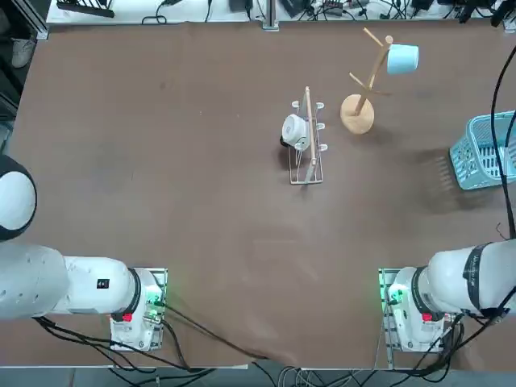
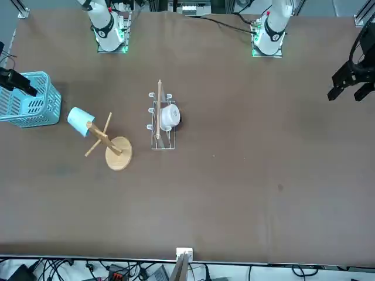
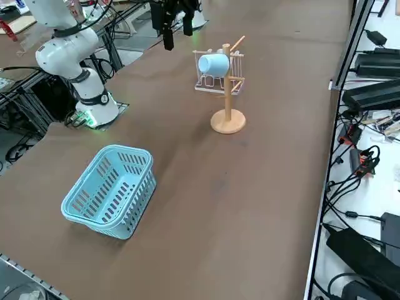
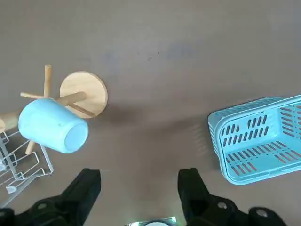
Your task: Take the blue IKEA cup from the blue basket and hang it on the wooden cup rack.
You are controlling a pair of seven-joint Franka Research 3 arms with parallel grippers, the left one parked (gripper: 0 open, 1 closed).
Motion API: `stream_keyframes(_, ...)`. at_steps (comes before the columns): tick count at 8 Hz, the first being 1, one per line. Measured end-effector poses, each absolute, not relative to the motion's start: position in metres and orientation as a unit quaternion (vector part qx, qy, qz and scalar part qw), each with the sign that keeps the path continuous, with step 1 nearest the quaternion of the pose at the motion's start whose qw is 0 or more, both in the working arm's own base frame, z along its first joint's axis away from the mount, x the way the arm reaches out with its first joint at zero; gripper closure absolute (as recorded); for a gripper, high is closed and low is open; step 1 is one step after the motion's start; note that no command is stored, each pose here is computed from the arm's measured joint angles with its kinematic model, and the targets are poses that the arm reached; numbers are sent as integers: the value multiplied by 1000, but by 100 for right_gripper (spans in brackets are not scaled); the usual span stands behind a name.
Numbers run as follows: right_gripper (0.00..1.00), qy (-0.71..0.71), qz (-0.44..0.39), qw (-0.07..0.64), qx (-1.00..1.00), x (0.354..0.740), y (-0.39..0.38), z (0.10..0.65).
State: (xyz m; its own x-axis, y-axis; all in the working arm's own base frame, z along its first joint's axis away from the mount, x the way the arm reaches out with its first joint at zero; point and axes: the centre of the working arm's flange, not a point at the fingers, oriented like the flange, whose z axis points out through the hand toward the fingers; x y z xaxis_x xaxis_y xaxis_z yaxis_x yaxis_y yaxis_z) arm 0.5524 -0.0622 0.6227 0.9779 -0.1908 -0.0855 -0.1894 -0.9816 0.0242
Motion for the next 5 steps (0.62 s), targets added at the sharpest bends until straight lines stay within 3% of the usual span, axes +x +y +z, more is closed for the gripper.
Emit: stream_keyframes(5, 0, -100, -41, 8, 994, 549, -64, 628)
